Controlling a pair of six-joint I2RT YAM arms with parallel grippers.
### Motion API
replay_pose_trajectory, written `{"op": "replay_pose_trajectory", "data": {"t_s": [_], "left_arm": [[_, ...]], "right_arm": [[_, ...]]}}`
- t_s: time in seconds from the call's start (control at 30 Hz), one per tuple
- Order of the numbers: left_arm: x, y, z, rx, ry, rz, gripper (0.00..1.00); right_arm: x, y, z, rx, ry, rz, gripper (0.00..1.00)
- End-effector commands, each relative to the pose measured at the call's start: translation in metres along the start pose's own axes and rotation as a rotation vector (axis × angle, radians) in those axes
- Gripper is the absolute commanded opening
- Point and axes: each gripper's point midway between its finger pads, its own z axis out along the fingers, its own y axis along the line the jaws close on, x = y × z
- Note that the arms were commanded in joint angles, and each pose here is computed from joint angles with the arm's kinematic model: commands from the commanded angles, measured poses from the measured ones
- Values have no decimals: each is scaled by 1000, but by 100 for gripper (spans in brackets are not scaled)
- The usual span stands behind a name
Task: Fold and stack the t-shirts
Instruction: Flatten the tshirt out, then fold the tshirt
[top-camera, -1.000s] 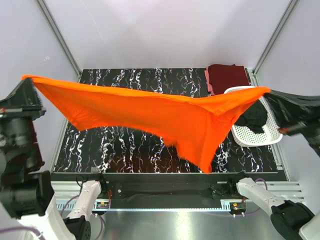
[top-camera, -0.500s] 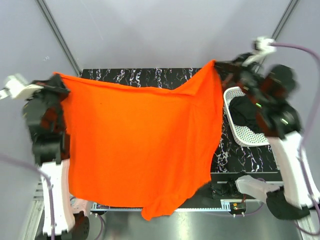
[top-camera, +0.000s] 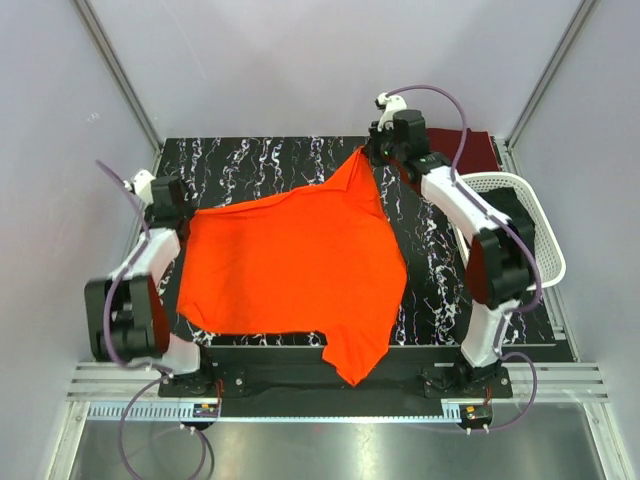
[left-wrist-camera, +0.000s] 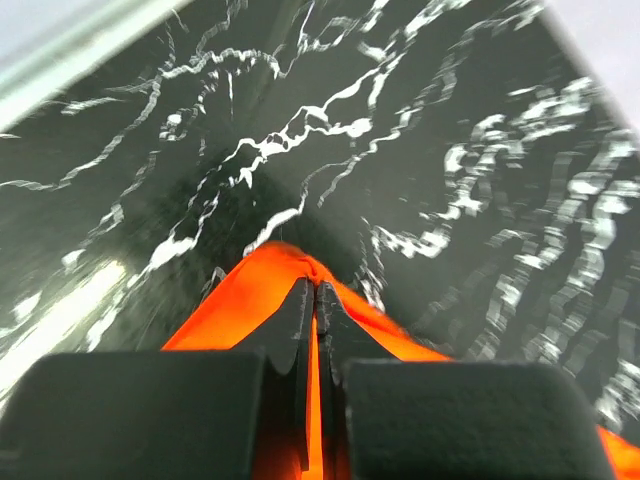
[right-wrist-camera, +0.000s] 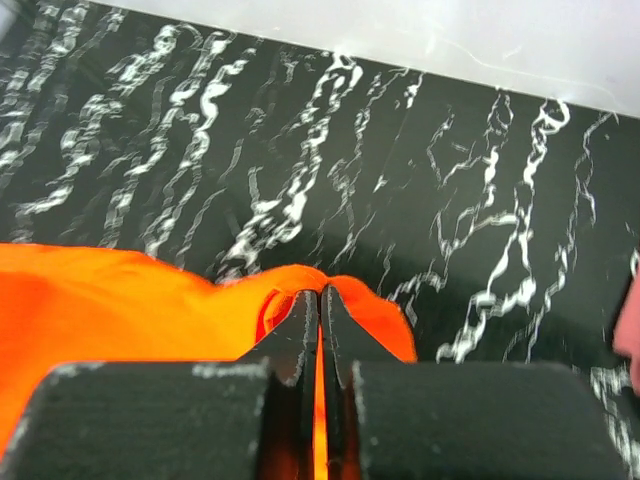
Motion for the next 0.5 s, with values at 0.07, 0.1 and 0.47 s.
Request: {"op": "replay_pose_trajectory", "data": {"t_s": [0.07, 0.1, 0.47], "left_arm": [[-43, -46, 67, 80, -60, -40, 0], [-43, -48, 77, 75, -44, -31, 0], [-47, -49, 119, 77, 28, -19, 0]], "right_arm": [[-48, -14, 49, -14, -127, -73, 0], [-45, -16, 56, -18, -114, -69, 0], [-44, -23, 94, -36, -41, -61, 0]]}}
